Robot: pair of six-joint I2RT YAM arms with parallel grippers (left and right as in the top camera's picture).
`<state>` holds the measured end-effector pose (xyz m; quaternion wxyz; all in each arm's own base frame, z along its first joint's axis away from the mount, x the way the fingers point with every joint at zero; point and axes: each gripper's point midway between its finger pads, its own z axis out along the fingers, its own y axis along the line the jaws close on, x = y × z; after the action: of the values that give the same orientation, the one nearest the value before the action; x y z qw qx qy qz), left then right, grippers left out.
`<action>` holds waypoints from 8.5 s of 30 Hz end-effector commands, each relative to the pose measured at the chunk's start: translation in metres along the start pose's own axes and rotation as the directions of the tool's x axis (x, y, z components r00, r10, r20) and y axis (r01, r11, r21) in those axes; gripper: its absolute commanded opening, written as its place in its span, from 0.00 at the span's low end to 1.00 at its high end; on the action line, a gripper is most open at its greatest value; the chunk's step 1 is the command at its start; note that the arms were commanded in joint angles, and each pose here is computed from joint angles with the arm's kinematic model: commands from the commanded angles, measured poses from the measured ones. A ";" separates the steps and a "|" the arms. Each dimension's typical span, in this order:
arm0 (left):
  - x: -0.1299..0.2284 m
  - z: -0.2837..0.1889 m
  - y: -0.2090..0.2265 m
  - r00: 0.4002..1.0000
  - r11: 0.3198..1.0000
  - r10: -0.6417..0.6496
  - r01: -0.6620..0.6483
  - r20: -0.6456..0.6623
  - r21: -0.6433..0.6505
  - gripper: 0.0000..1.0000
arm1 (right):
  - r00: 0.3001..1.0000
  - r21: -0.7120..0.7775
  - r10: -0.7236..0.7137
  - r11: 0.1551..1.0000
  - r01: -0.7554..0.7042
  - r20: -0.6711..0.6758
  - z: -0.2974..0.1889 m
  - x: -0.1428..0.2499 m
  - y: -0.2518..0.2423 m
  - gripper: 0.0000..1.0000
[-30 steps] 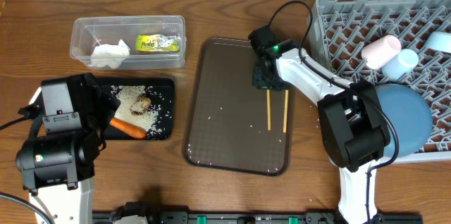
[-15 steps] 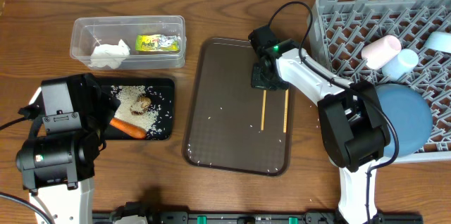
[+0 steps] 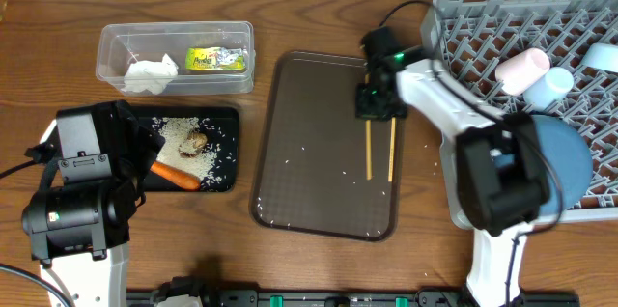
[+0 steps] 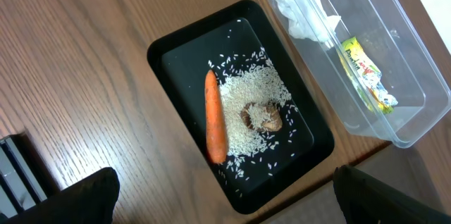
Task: Sort waste into correct bins and load items into the dishwasher rack
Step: 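Carry the chopstick right and insert it upright into the rack, then release the chopstick and lift the right gripper from the rack, then move the right gripper left and grasp the second chopstick, then carry the second chopstick right toward the dish rack, then insert the chopstick upright into the rack beside the first one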
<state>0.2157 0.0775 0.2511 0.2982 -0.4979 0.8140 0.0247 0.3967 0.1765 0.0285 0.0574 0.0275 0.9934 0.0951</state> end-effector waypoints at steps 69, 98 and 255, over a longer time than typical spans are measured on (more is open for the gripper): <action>-0.003 -0.001 0.003 1.000 1.000 -0.005 0.005 0.016 -0.014 0.98 | 0.870 -0.111 -0.092 0.980 0.165 0.484 -0.187 -0.082 -0.105 0.83; -0.003 -0.001 0.003 1.000 1.000 -0.005 0.005 0.016 -0.014 0.98 | 0.928 -0.052 -0.208 0.971 0.235 0.310 -0.156 0.003 0.035 0.88; -0.003 -0.001 0.003 1.000 1.000 -0.005 0.005 0.016 -0.014 0.98 | 0.857 0.057 -0.156 0.987 0.147 0.492 -0.145 -0.090 -0.148 0.54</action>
<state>0.2156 0.0775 0.2511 0.2984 -0.4979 0.8139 0.0246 0.4607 -0.0099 0.1516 0.3178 -0.0146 0.9454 0.0711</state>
